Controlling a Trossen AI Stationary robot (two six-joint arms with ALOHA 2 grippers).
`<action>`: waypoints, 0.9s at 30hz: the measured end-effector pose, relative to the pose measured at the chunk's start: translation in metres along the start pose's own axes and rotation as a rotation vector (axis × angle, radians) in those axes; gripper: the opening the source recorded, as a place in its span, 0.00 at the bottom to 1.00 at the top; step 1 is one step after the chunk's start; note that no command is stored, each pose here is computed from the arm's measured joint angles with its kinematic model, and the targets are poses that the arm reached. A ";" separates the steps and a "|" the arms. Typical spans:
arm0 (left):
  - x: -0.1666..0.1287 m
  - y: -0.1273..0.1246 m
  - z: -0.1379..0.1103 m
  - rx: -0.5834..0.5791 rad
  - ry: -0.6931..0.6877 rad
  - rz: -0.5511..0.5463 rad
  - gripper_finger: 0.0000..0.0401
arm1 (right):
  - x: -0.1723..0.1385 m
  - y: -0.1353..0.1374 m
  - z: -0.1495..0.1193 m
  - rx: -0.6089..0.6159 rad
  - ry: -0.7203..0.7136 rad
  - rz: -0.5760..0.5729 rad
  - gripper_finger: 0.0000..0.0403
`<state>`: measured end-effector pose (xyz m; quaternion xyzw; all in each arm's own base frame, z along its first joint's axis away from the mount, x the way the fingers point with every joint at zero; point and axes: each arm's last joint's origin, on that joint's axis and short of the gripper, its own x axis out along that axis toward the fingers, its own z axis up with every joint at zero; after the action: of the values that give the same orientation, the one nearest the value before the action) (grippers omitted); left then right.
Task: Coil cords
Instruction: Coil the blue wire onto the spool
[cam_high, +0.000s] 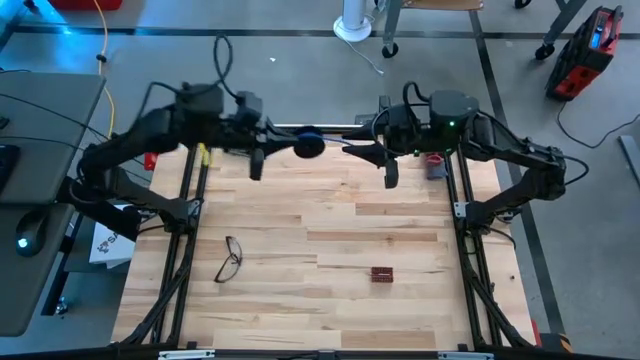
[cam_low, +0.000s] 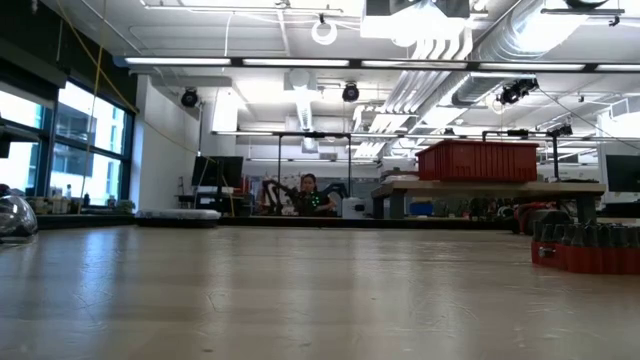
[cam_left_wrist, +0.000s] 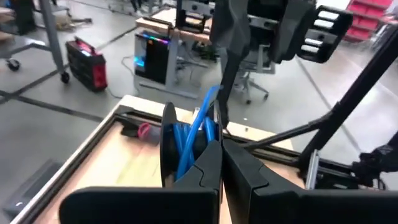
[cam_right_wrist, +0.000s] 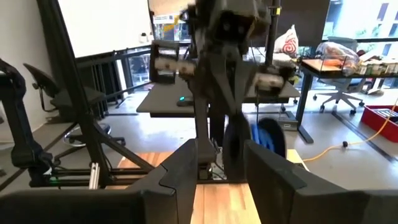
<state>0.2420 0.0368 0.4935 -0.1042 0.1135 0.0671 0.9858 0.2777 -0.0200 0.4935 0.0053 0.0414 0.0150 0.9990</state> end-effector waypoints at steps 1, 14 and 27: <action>0.005 0.001 -0.004 -0.004 -0.011 -0.010 0.00 | 0.000 0.000 0.000 0.000 0.002 0.002 0.30; 0.033 0.001 -0.016 -0.065 -0.075 -0.109 0.00 | 0.013 0.000 -0.012 -0.001 0.073 -0.003 0.22; 0.033 -0.003 -0.017 -0.061 -0.072 -0.130 0.00 | 0.019 -0.002 -0.017 -0.021 0.105 -0.051 0.22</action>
<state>0.2707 0.0341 0.4700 -0.1390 0.0689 0.0101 0.9878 0.2954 -0.0215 0.4751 -0.0072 0.0937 -0.0098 0.9955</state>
